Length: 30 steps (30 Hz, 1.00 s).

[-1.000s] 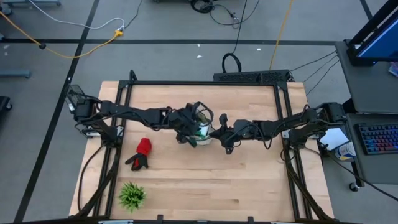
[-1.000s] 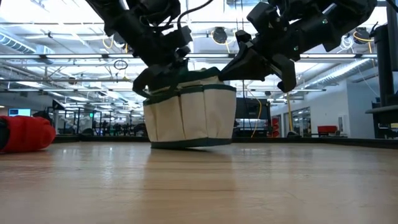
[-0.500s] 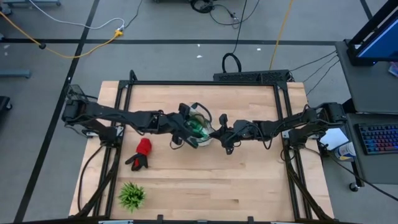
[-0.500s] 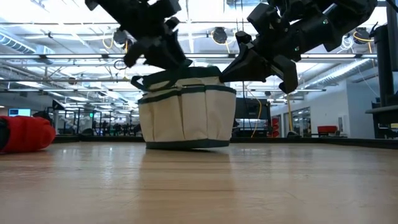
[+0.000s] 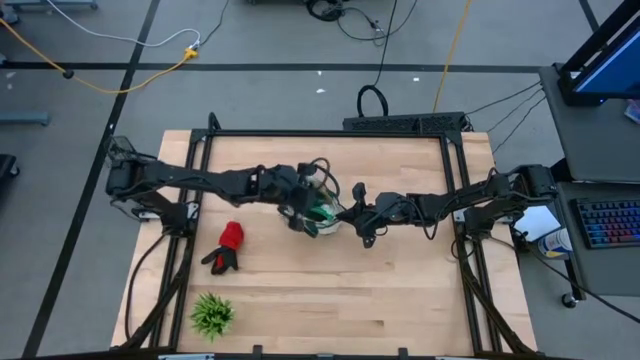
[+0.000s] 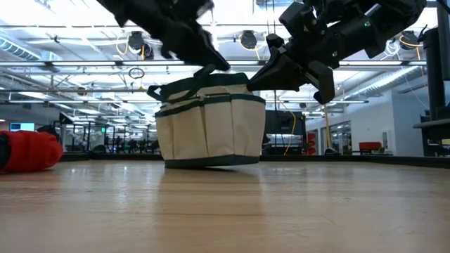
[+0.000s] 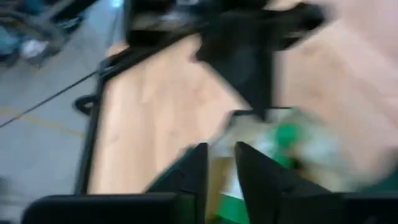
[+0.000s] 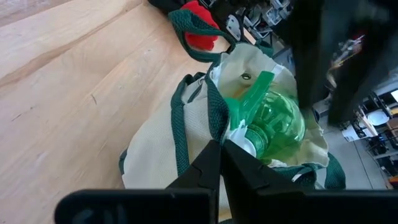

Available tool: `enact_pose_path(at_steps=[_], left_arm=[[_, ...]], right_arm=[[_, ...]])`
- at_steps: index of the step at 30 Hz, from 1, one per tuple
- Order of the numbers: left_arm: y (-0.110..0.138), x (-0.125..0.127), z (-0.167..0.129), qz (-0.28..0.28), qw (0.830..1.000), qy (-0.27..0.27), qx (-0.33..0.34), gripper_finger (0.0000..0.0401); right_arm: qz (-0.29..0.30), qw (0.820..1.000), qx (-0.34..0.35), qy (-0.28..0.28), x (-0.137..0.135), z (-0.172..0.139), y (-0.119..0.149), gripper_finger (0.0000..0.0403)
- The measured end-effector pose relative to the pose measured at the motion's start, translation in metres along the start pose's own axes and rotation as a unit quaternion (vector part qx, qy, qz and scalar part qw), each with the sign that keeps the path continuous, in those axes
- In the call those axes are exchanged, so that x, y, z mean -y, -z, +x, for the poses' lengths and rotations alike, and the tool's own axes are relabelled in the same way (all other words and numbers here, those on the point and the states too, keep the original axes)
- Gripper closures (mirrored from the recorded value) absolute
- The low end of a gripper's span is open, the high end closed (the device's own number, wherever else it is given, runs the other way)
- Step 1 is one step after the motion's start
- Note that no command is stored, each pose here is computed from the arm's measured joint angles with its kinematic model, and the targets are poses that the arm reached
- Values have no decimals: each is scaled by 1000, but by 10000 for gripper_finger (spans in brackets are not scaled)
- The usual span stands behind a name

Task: Pick & Place Garden tools in Gardening bag
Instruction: Put the green spray bottle into the gardening bag

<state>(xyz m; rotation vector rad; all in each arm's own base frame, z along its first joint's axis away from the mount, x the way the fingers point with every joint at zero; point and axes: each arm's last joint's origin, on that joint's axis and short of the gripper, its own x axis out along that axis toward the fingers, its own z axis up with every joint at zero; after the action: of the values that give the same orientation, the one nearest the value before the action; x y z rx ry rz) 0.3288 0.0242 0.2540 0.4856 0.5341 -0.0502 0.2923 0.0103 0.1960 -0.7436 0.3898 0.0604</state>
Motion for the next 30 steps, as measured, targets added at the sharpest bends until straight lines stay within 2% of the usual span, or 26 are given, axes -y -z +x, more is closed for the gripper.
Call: enact_pose_path(at_steps=[3,7,14,19,30], left_arm=[[11,-5,12,-8,1000,3,-16,353],[18,0,21,-18,996,87,6,395],[23,3,21,-23,994,106,-19,398],[28,4,20,-17,994,92,-58,398],[36,4,19,-9,990,109,-87,396]], right_arm=[[0,1000,0,0,0,0,0,399],[0,1000,-3,-2,0,0,1,399],[0,1000,-4,-2,-1,0,1,399],[0,1000,-1,0,0,0,0,399],[24,999,35,31,6,0,-7,399]])
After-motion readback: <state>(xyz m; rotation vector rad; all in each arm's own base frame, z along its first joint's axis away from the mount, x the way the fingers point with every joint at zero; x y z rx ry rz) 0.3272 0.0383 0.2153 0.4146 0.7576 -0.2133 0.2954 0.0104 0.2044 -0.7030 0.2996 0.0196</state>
